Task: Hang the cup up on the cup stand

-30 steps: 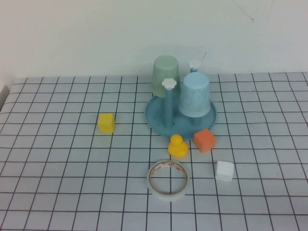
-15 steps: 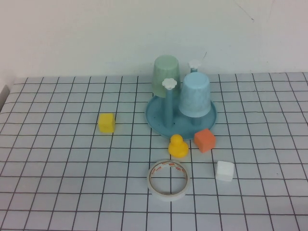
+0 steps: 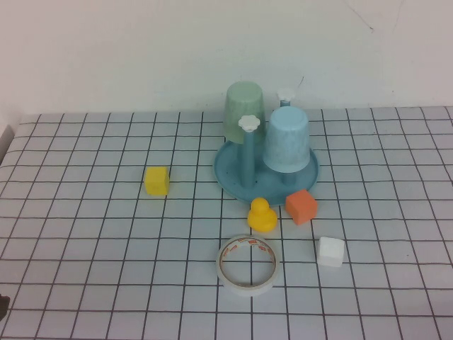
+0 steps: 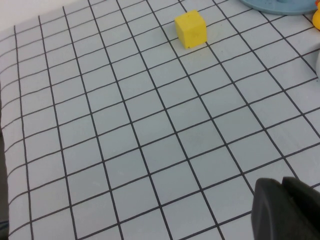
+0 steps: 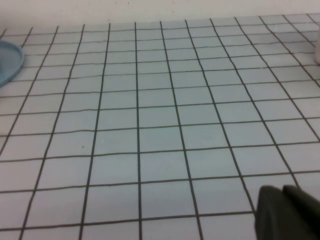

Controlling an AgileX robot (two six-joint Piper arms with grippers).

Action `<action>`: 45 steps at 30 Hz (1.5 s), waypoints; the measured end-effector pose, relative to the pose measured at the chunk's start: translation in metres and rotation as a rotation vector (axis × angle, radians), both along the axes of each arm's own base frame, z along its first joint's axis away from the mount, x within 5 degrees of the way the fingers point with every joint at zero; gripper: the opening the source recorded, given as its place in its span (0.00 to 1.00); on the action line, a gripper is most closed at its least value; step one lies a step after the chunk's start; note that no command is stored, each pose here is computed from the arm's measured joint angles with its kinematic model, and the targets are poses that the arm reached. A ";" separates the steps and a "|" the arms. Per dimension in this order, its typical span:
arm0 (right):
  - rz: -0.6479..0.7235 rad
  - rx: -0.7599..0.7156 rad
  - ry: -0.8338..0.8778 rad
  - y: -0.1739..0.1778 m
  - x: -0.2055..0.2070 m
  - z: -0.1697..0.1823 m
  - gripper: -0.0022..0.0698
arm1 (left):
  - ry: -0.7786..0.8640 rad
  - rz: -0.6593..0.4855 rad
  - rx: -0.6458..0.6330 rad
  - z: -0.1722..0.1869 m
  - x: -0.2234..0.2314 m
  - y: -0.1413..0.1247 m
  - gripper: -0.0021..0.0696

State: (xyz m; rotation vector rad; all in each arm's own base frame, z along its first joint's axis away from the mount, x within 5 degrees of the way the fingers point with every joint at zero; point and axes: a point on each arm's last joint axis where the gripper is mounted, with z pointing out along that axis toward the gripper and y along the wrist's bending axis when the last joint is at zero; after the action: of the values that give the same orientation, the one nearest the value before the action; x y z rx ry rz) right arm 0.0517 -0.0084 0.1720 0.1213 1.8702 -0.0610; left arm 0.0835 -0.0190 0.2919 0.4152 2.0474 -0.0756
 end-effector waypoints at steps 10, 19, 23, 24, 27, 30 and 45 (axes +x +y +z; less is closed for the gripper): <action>0.000 0.000 0.002 0.000 0.000 0.000 0.03 | 0.003 -0.002 0.000 0.000 0.000 0.000 0.03; -0.001 0.000 0.005 0.000 0.000 0.000 0.03 | -0.016 -0.130 0.078 -0.001 -0.006 -0.007 0.03; -0.002 0.000 0.007 0.000 0.000 0.000 0.03 | -0.085 -0.163 0.184 -0.001 -0.016 -0.006 0.03; -0.002 0.000 0.007 0.000 0.000 0.000 0.03 | -0.118 -0.144 0.182 -0.002 -0.018 -0.005 0.03; -0.002 0.000 0.005 0.000 0.000 0.000 0.03 | -0.224 -0.011 0.065 -0.008 -0.023 0.000 0.03; -0.002 0.000 0.005 0.000 0.000 0.000 0.03 | -0.344 0.133 -0.070 -0.021 -0.027 0.008 0.03; -0.003 0.001 0.011 0.000 0.000 0.000 0.03 | -0.386 0.336 -0.042 -0.103 -0.028 0.023 0.03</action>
State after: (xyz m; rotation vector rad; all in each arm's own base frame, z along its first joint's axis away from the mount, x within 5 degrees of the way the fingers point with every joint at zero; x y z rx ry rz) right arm 0.0513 -0.0086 0.1716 0.1241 1.8816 -0.0631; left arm 0.0554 0.0037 0.1884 0.0472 1.7034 0.1553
